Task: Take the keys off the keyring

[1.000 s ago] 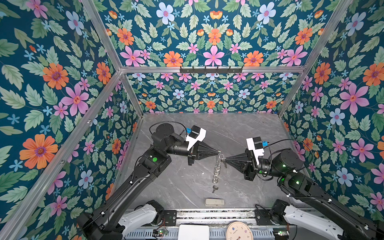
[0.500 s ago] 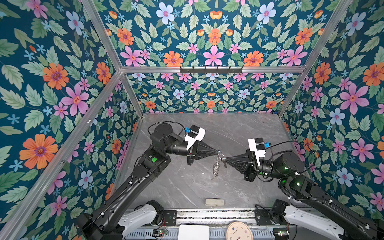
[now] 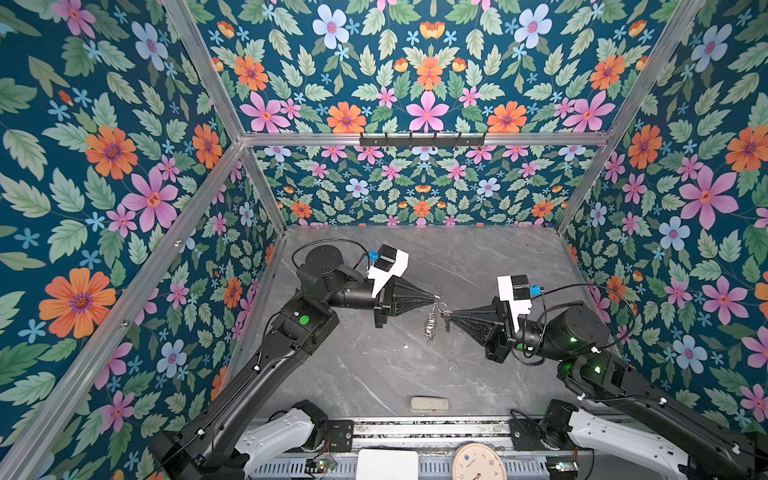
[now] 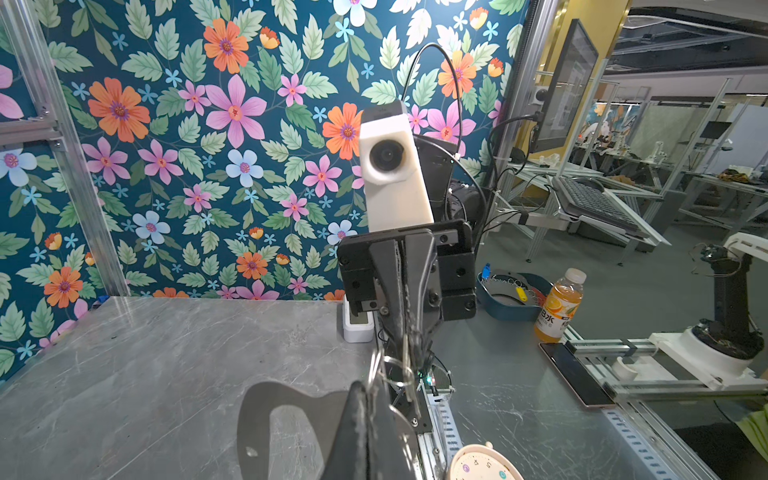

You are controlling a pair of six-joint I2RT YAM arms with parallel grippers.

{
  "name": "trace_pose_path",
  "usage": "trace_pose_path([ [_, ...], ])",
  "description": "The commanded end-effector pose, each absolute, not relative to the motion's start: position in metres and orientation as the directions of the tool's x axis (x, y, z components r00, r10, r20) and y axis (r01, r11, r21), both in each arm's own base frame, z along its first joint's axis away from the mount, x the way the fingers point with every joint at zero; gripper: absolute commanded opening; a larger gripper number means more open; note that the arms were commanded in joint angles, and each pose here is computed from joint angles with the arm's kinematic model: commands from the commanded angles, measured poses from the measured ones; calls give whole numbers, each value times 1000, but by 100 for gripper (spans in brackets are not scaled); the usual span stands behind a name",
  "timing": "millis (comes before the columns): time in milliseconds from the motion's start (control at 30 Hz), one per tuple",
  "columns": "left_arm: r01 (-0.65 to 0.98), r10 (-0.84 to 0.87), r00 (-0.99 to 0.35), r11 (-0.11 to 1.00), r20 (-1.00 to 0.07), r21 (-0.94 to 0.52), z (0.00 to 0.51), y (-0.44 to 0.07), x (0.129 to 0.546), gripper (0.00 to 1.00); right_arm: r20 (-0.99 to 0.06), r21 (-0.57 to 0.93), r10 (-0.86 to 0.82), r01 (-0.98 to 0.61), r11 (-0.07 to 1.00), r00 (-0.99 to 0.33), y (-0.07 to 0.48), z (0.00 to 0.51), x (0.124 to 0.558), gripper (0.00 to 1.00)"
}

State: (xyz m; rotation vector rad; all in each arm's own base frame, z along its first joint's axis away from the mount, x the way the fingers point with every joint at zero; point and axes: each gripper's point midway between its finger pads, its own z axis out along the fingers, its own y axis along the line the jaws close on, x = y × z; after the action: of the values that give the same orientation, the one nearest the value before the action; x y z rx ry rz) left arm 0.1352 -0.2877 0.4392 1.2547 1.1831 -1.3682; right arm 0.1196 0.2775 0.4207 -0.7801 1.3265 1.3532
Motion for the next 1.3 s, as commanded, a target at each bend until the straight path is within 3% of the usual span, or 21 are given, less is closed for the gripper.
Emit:
trace_pose_path([
  [0, 1000, -42, -26, -8, -999, -26, 448, -286, 155, 0, -947, 258, 218, -962, 85, -235, 278, 426, 105, 0],
  [500, 996, 25, -69, 60, -997, -67, 430, -286, 167, 0, -950, 201, 265, -973, 115, -165, 266, 447, 103, 0],
  [1267, 994, 71, -110, 18, -991, -109, 416, -289, 162, 0, -968, 143, 229, -977, 157, -105, 281, 471, 117, 0],
])
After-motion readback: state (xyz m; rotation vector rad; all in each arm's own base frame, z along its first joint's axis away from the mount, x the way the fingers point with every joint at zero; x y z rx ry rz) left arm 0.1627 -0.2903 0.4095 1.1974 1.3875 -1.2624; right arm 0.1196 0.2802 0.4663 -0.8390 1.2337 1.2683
